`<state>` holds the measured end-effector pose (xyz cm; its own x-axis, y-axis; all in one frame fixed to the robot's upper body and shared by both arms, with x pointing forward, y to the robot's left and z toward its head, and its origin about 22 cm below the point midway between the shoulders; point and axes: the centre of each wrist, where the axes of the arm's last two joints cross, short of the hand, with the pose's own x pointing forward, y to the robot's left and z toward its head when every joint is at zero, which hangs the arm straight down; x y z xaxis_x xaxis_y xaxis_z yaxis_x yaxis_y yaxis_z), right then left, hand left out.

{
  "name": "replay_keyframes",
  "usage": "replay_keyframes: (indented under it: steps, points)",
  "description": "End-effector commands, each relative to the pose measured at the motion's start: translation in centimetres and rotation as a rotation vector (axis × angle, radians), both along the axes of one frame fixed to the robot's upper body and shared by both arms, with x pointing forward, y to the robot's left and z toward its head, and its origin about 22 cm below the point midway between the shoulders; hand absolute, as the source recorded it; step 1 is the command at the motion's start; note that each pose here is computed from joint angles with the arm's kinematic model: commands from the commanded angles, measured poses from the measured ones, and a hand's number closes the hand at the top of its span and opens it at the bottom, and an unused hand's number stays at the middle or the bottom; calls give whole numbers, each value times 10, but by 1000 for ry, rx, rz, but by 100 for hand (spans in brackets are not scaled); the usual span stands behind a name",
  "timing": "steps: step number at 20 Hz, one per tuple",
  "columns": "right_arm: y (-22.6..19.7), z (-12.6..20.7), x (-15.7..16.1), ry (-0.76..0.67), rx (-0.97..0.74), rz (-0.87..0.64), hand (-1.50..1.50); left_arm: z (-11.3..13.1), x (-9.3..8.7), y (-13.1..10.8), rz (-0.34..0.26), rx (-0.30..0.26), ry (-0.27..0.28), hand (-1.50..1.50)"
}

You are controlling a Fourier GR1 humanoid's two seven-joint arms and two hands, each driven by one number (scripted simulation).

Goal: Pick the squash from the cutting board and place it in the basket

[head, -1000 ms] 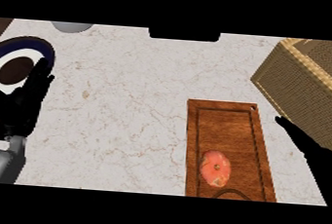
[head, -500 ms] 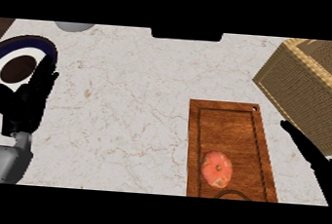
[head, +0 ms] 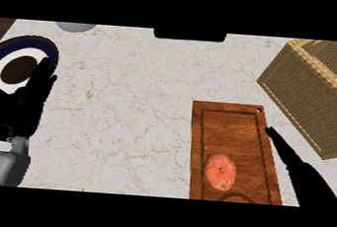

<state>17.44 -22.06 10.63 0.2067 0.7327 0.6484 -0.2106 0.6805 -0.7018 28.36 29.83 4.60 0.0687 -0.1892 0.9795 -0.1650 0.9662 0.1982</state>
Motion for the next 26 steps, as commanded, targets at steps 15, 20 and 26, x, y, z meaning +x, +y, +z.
replay_keyframes:
  steps: [15, 20, 26]
  points:
    - [37, -44, -21, -85, 9, 10, -150, -1, -8, -8, 1, 8, -1, 0]
    - [45, -70, 11, -82, 5, -19, -150, 4, -6, -19, 8, 2, -25, 0]
    - [58, -84, 6, -62, -57, -17, -150, -9, 19, 7, 9, 14, -15, 0]
